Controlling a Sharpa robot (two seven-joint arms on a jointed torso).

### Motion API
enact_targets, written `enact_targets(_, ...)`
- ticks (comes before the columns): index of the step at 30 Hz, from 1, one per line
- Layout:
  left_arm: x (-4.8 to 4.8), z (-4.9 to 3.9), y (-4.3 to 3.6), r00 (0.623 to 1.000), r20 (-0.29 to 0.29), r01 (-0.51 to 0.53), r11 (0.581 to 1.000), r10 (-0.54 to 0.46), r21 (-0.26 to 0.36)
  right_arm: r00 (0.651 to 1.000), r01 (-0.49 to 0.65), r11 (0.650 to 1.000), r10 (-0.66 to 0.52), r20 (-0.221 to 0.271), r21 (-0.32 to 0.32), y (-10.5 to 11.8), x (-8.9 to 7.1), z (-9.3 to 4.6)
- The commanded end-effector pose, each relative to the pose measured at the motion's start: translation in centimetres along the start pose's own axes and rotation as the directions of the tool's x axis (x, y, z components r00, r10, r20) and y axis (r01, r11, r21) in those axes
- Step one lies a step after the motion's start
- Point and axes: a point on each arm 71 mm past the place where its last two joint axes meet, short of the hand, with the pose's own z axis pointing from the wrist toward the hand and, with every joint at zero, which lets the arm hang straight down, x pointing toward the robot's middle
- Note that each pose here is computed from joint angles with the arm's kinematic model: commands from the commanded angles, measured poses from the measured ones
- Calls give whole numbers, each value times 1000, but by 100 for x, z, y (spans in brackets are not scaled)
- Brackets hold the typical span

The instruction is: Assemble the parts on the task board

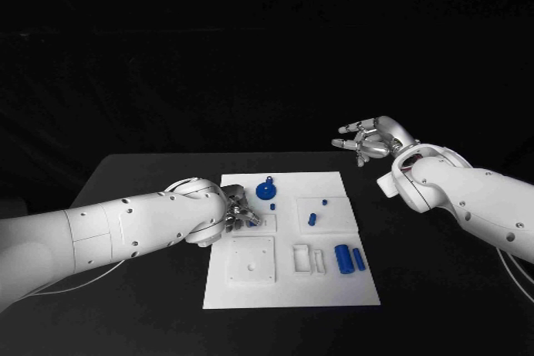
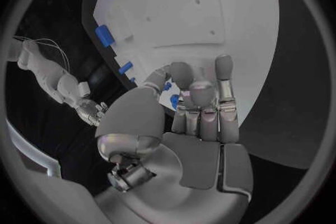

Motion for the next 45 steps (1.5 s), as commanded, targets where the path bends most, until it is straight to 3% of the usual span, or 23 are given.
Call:
enact_targets(1,108,5,-1,998,-56,-26,1000,26,-1,1000,-3,1000,3,-12,-9,11,11,3)
enact_targets(17,86,32,-9,999,-43,-10,1000,10,-1,1000,-4,1000,4,-15,-7,5,27,8)
enact_targets(45,-2,77,78,1000,-19,17,999,-18,-29,1000,-6,1000,6,-15,-1,-21,35,4)
